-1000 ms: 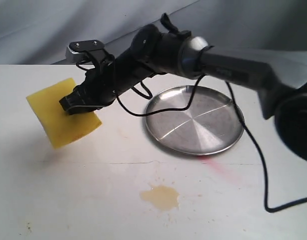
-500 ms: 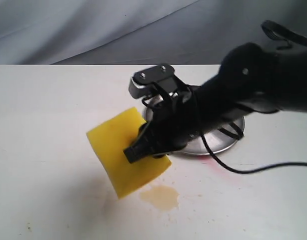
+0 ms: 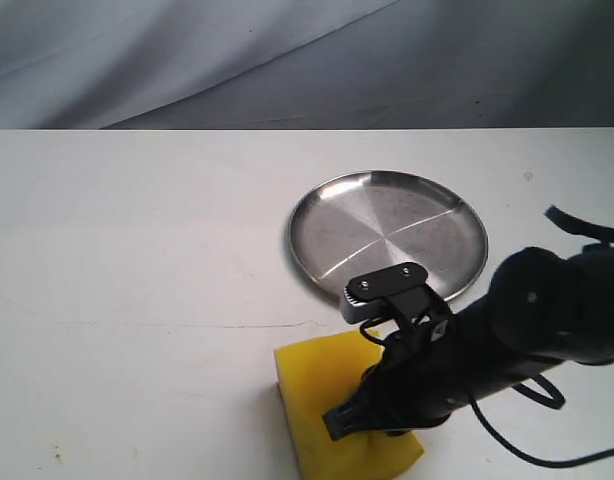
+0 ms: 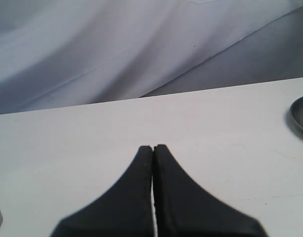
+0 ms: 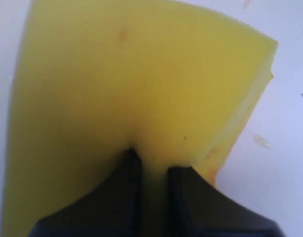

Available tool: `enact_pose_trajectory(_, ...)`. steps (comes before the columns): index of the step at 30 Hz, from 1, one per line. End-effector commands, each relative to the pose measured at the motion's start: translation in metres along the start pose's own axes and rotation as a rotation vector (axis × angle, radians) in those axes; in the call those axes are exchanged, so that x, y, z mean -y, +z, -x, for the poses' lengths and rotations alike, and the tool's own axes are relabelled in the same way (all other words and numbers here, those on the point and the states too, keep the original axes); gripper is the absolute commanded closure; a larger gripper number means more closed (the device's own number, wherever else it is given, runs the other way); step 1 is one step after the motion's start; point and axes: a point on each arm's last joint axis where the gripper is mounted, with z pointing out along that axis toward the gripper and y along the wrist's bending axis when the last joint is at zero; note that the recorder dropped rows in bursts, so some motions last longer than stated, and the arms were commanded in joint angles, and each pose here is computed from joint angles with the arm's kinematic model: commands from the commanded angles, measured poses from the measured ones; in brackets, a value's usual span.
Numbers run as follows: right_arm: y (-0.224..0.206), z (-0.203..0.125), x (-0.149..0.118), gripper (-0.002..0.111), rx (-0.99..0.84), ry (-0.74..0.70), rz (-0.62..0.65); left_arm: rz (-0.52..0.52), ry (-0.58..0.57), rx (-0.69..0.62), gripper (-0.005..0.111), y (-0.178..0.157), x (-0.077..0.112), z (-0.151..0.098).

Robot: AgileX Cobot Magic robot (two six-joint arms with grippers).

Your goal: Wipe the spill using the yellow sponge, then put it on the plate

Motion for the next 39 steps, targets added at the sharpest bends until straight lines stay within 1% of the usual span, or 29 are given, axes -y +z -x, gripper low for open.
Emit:
enact_pose_trajectory(1, 0.027, 0.019, -0.004, 0.108, -0.061, -0.028, 0.024, -0.005, -0.005, 0.009, 0.107, 0.0, 0.0, 0.0)
enact_pose_trajectory(8, 0.038, 0.059, -0.036, 0.108, -0.026, -0.119, 0.089, -0.005, -0.005, 0.009, 0.107, 0.0, 0.0, 0.0)
enact_pose_trajectory(12, 0.047, 0.066, -0.039, 0.108, -0.071, -0.127, 0.114, -0.005, -0.005, 0.009, 0.107, 0.0, 0.0, 0.0)
enact_pose_trajectory(16, 0.048, 0.046, -0.028, 0.108, -0.12, -0.127, 0.083, -0.005, -0.005, 0.009, 0.107, 0.0, 0.0, 0.0)
enact_pose_trajectory(20, 0.036, 0.02, -0.01, 0.108, -0.098, -0.055, 0.019, -0.005, -0.005, 0.009, 0.107, 0.0, 0.0, 0.0)
enact_pose_trajectory(23, 0.013, 0.0, 0.005, 0.108, -0.086, -0.006, -0.007, -0.005, -0.005, 0.009, 0.107, 0.0, 0.0, 0.0)
enact_pose_trajectory(28, -0.024, -0.024, 0.035, 0.108, -0.054, 0.073, -0.099, -0.005, -0.005, 0.009, 0.107, 0.0, 0.0, 0.0)
enact_pose_trajectory(31, -0.04, -0.027, 0.045, 0.108, -0.048, 0.093, -0.136, -0.005, -0.005, 0.009, 0.107, 0.0, 0.0, 0.0)
enact_pose_trajectory(33, -0.041, -0.025, 0.045, 0.108, -0.042, 0.089, -0.139, -0.005, -0.005, 0.009, 0.107, 0.0, 0.0, 0.0)
enact_pose_trajectory(35, -0.034, -0.022, 0.043, 0.108, -0.067, 0.095, -0.126, -0.005, -0.005, 0.009, 0.107, 0.0, 0.0, 0.0)
enact_pose_trajectory(39, -0.009, -0.003, 0.029, 0.108, -0.102, 0.06, -0.062, -0.005, -0.005, 0.009, 0.107, 0.0, 0.0, 0.0)
